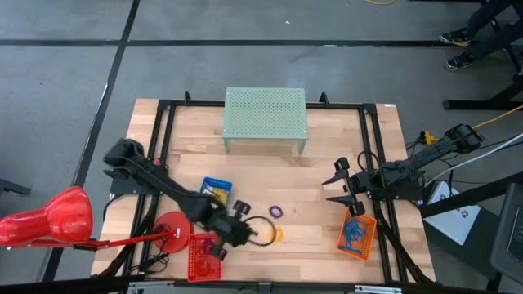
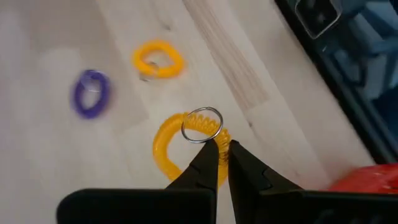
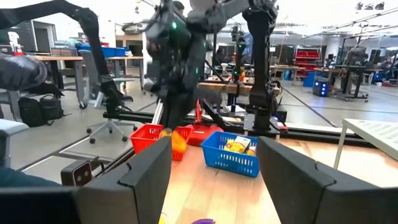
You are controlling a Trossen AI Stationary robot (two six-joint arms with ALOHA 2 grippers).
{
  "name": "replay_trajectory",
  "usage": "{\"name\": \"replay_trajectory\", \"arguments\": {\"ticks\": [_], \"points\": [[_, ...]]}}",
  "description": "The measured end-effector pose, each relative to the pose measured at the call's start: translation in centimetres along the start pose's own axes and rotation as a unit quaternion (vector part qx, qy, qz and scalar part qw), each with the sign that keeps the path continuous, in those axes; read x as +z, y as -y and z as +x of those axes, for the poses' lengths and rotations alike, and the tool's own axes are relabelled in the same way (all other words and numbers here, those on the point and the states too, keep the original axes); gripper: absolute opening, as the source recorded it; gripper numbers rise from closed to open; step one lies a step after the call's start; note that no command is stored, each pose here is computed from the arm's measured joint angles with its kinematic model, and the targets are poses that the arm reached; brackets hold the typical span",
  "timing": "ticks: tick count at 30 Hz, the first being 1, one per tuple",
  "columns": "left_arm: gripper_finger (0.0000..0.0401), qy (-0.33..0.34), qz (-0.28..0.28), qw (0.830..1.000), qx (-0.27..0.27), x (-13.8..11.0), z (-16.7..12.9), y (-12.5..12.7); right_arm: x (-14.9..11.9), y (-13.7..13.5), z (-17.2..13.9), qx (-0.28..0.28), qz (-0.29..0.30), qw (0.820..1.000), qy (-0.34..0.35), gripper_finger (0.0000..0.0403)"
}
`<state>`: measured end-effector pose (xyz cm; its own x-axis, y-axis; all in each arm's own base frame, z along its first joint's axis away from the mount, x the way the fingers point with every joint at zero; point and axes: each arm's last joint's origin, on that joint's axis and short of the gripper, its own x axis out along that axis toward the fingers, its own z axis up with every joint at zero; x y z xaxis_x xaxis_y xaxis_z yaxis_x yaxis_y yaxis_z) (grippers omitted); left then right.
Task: Pick & Place Office Desk Supplies
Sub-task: Put the top yellow spiral band into the red bin
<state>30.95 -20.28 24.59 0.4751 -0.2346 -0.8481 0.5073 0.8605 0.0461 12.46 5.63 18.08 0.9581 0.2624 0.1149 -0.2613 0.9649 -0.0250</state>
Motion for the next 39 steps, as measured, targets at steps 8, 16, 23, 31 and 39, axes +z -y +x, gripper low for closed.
{"name": "replay_trajectory", "arguments": {"ticks": [8,16,23,31,39], "points": [[0.0013,-0.071,-0.081,0.994,0.012,-2.4,-4.8,4.0,0.0,0.0,0.0,0.001,0.003,1.0,0.0,0.0235],[0.0011,-0.032,-0.138,0.989,-0.03,-4.2,-3.0,8.6,0.0,0.0,0.0,-0.001,0.007,1.0,0.0,0.0235],[0.0011,-0.071,-0.206,0.975,-0.029,-8.5,-0.1,9.8,0.0,0.0,0.0,0.001,0.01,1.0,0.0,0.0235],[0.0063,-0.078,-0.225,0.971,-0.02,-8.9,0.4,8.8,0.0,0.0,0.0,0.001,0.02,1.0,0.0,0.0236],[0.0142,-0.081,-0.228,0.969,-0.044,-8.4,0.5,7.8,0.0,0.0,0.0,0.001,0.019,1.0,0.0,0.0236]]}}
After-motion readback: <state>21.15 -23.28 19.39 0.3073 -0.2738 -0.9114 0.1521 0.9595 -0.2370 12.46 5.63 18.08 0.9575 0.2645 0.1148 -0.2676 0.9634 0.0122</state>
